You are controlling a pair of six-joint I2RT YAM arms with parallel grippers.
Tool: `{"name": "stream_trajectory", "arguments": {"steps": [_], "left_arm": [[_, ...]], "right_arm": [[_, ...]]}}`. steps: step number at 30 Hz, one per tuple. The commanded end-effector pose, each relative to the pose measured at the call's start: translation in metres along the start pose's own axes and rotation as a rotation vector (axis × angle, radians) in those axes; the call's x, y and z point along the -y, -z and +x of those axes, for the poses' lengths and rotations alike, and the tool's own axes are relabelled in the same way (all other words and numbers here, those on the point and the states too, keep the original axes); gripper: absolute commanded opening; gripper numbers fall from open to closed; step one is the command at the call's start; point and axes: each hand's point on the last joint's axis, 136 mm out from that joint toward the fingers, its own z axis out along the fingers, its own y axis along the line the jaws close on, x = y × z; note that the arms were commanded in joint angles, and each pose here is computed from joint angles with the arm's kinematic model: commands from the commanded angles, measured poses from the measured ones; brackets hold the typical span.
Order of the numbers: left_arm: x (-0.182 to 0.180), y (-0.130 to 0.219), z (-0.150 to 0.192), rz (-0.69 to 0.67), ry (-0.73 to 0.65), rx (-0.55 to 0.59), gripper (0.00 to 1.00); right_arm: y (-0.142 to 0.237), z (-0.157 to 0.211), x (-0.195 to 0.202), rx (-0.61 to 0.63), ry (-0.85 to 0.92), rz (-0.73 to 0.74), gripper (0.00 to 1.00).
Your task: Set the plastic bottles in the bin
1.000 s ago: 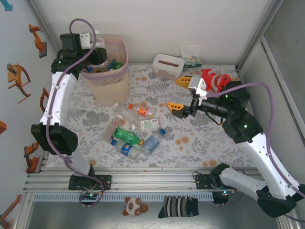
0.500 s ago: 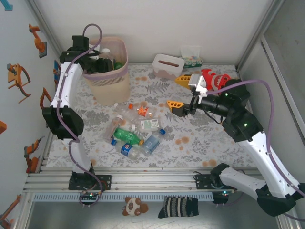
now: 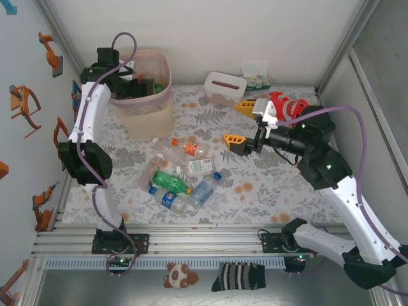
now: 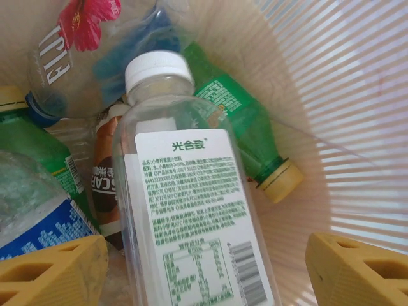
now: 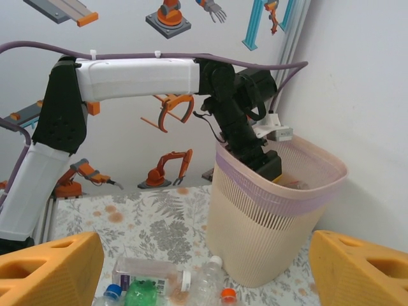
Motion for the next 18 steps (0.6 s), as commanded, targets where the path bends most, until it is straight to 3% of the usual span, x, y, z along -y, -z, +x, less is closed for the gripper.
{"name": "stream_trajectory", "arguments": {"steps": [1,6,12,18], "left_arm": [[0.016,0.04,-0.018,0.018,-0.039,0.1,0.82],[0.019,0.048,-0.022,0.024,-0.047,0.125,0.81],[0.03,0.045,-0.026,0.081,-0.058,0.137,0.61],[0.009,0.016,-0.02,0.018,-0.045,0.087,0.43]], "right_arm": [[0.009,-0.018,-0.002,0.04,0.014,0.012,0.83],[0.01,-0.018,-0.003,0.04,0.012,0.013,0.83],[0.015,-0.019,-0.004,0.047,0.004,0.026,0.82],[0.023,-0.019,-0.005,0.06,-0.01,0.059,0.81]]}}
